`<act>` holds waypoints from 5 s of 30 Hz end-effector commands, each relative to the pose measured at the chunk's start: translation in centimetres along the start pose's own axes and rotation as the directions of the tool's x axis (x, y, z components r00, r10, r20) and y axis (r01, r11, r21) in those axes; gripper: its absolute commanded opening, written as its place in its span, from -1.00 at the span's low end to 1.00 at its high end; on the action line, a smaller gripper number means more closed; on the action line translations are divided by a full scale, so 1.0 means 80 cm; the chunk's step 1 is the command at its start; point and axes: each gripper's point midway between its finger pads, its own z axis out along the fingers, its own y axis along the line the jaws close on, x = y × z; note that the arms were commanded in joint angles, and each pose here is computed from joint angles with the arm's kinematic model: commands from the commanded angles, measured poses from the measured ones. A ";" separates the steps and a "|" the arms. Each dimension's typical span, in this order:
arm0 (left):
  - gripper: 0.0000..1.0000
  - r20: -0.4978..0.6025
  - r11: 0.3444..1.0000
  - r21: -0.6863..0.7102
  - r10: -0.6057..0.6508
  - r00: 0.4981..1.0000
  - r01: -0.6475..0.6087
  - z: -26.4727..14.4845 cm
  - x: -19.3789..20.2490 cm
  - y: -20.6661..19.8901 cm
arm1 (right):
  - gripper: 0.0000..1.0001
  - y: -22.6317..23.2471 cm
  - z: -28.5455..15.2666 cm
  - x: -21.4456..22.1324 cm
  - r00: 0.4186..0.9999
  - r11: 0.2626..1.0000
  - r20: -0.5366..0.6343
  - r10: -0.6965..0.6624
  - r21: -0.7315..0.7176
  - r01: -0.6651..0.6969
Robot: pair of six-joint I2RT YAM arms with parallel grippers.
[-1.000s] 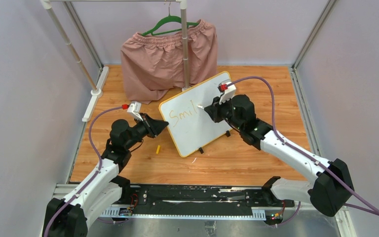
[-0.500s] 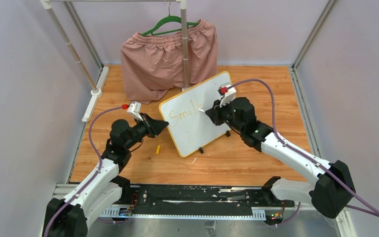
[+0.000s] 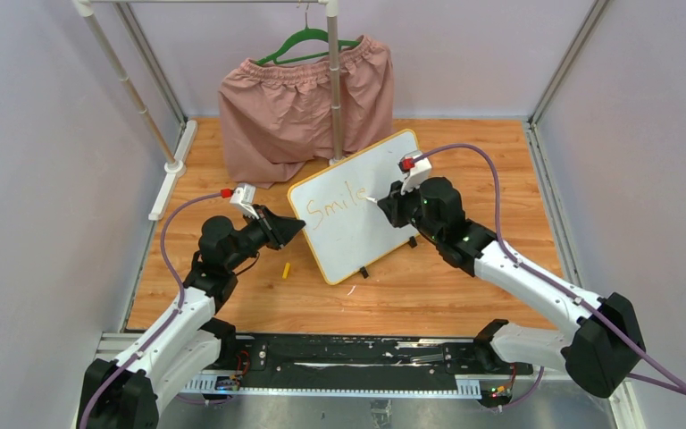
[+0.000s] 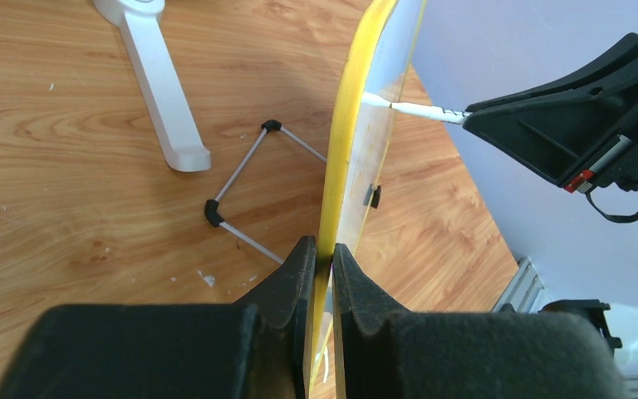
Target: Write a sentence on the whiteboard
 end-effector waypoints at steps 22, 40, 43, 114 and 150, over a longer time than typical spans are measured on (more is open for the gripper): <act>-1.00 0.017 1.000 0.017 0.017 1.000 -0.017 -0.001 -0.004 -0.004 | -1.00 0.005 -0.096 -0.049 0.973 0.996 0.224 -0.054 -0.059 0.069; -1.00 0.012 1.000 0.013 0.011 1.000 -0.011 -0.001 -0.001 -0.002 | -1.00 -0.013 -0.053 -0.048 0.982 0.999 0.189 -0.022 0.033 0.016; -1.00 0.016 1.000 0.016 0.013 1.000 -0.013 -0.002 -0.002 -0.003 | -1.00 -0.010 -0.043 -0.051 0.982 1.000 0.189 -0.007 0.025 0.002; -1.00 0.027 0.999 0.028 0.023 0.999 -0.023 -0.005 -0.005 -0.008 | -1.00 0.009 -0.023 -0.019 0.993 0.994 0.086 0.086 -0.069 -0.081; -1.00 0.024 0.999 0.024 0.021 0.999 -0.022 -0.004 -0.004 -0.006 | -1.00 -0.034 -0.007 -0.107 0.984 0.999 0.177 0.033 0.033 -0.040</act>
